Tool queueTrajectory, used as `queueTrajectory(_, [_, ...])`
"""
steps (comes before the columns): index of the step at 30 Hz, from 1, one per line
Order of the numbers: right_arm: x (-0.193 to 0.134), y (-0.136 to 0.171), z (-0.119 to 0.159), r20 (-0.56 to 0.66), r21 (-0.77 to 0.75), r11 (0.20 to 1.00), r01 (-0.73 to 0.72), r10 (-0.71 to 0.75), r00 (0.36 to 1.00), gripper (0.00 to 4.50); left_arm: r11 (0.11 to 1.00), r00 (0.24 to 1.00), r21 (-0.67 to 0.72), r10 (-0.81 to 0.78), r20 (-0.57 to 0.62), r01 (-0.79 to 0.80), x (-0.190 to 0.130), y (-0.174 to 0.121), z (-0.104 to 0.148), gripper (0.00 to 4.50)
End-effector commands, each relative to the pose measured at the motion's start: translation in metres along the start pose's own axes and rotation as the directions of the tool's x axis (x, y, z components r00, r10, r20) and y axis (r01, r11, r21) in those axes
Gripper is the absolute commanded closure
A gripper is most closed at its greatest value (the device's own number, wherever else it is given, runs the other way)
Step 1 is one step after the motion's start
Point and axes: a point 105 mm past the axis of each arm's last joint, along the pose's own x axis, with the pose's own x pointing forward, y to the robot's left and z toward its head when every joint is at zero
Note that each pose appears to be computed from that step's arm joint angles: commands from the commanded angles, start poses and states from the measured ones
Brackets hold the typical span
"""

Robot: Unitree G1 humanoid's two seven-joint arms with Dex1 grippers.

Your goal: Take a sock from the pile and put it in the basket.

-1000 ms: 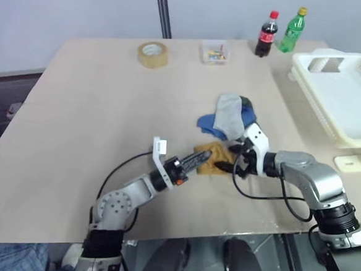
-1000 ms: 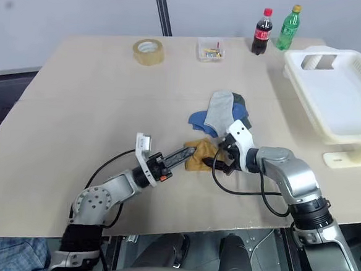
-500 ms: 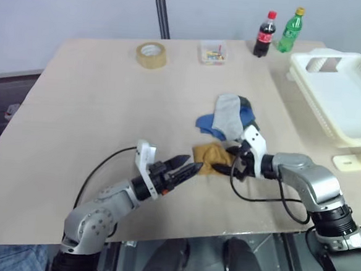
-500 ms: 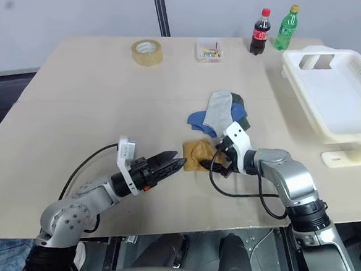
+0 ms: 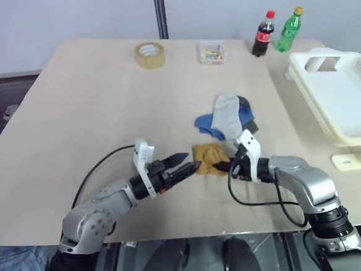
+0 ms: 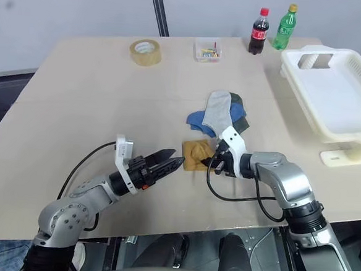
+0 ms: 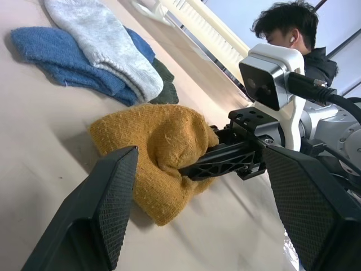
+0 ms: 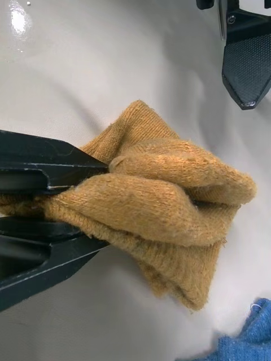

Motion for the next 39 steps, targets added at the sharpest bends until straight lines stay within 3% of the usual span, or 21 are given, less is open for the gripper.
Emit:
queueTrajectory(1, [-0.002, -0.002, -0.002, 0.013, 0.079, 0.997, -0.003, 0.002, 1.000, 4.49, 0.998, 0.999, 0.053, -0.027, 0.020, 0.026, -0.002, -0.010, 0.009, 0.72])
queueTrajectory(6, [-0.022, -0.005, 0.007, 0.044, 0.153, 0.988, -0.033, 0.027, 0.999, 4.49, 0.992, 0.998, 0.124, -0.044, 0.038, 0.039, -0.003, -0.019, 0.020, 0.72])
queueTrajectory(17, [-0.067, -0.023, 0.010, 0.009, 0.204, 0.979, 0.005, -0.007, 1.000, 4.49, 0.859, 0.999, 0.511, -0.045, -0.003, 0.040, -0.005, -0.028, 0.036, 0.72])
queueTrajectory(23, [-0.106, -0.046, 0.051, 0.089, 0.147, 0.987, 0.060, -0.074, 0.993, 4.49, 0.801, 0.993, 0.592, -0.115, 0.004, 0.090, -0.004, -0.038, 0.044, 0.72])
queueTrajectory(27, [-0.142, -0.071, 0.083, 0.152, 0.111, 0.982, 0.153, -0.169, 0.974, 4.49, 0.809, 0.982, 0.581, -0.169, 0.089, 0.087, -0.001, -0.043, 0.060, 0.72])
queueTrajectory(32, [-0.195, -0.118, 0.108, 0.238, 0.189, 0.928, 0.320, -0.360, 0.902, 4.49, 0.787, 0.956, 0.607, -0.254, 0.148, 0.116, 0.004, -0.057, 0.070, 0.72])
queueTrajectory(35, [-0.227, -0.150, 0.116, 0.287, 0.282, 0.856, 0.434, -0.507, 0.813, 4.49, 0.775, 0.949, 0.618, -0.277, 0.149, 0.129, 0.005, -0.062, 0.071, 0.72])
queueTrajectory(39, [-0.261, -0.183, 0.099, 0.246, 0.360, 0.699, 0.618, -0.710, 0.660, 4.49, 0.775, 0.943, 0.617, -0.291, 0.160, 0.134, 0.006, -0.064, 0.071, 0.72])
